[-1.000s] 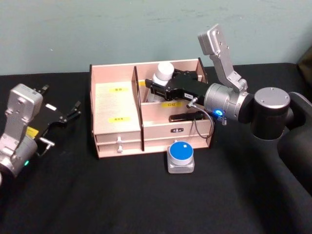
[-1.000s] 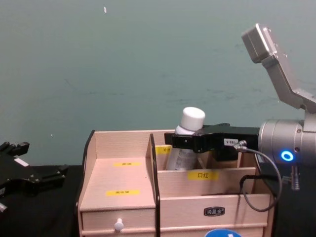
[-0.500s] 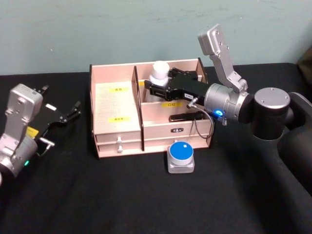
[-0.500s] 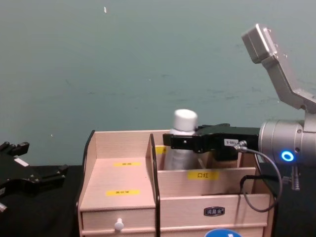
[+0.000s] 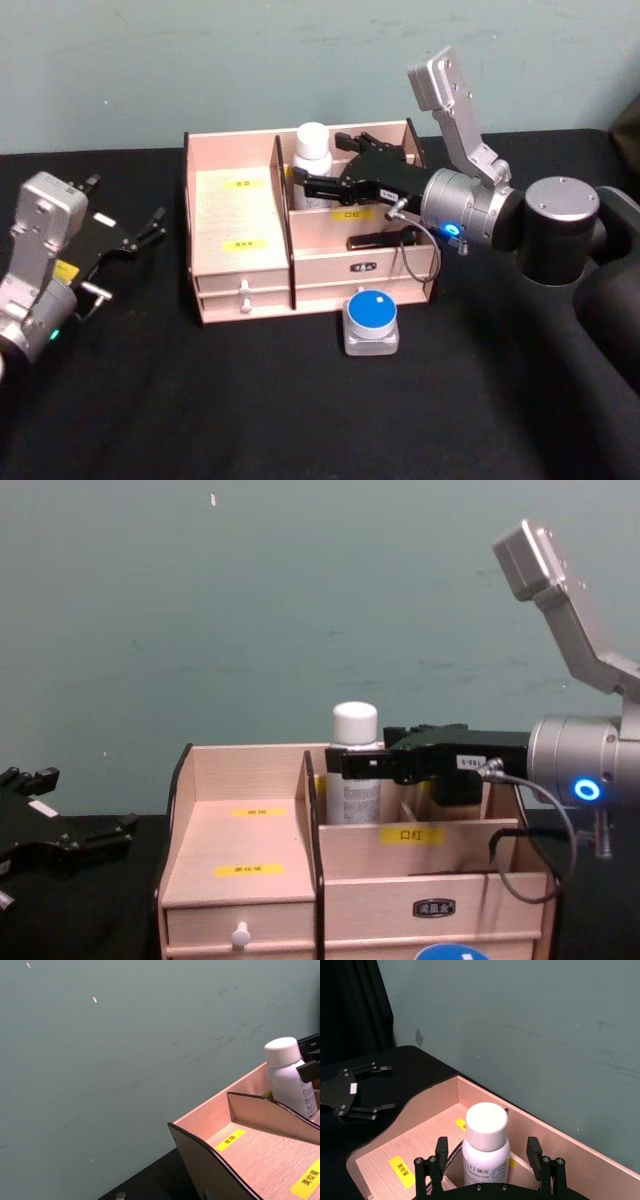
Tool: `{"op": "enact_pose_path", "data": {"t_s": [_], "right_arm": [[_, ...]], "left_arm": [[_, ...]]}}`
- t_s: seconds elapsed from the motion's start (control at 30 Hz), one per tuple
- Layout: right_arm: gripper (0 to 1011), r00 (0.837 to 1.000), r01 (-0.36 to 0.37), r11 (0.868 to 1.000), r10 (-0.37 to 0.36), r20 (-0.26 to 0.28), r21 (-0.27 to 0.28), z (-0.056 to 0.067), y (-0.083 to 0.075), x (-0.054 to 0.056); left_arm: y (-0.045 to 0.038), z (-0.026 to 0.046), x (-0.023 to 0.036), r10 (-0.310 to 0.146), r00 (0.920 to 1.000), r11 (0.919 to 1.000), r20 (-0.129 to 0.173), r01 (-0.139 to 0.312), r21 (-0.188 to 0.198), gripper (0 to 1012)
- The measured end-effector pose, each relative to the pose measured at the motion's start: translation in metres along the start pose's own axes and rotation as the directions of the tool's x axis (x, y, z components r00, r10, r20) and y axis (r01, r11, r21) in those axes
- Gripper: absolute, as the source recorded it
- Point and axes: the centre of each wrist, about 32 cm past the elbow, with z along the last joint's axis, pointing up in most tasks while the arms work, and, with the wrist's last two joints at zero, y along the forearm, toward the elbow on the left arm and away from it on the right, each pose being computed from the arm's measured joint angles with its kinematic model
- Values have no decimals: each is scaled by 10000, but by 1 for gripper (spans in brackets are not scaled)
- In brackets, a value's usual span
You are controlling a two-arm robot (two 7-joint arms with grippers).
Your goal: Pick up the facial cleanser and watermelon frost from the table and place them into the tiered storage box.
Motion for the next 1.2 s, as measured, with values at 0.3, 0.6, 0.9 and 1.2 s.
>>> {"op": "enact_pose_path", "data": {"t_s": [0.3,0.6,0.9,1.2], "right_arm": [[1000,9983,62,9982,-28,582,-591,228,-187,-113],[1000,9970,311,9958,-248,733,-864,395,-548,-326],[1000,9974,357,9954,-299,659,-884,401,-943,-638],[1000,9981,359,9895,-285,547,-1396,160,-1224,-970]], "left_arm": [[0,0,0,0,10000,10000,0,0,0,1010],[0,0,0,0,10000,10000,1,0,0,1010],[0,0,0,0,10000,10000,0,0,0,1010],[0,0,0,0,10000,10000,0,0,0,1010]]}}
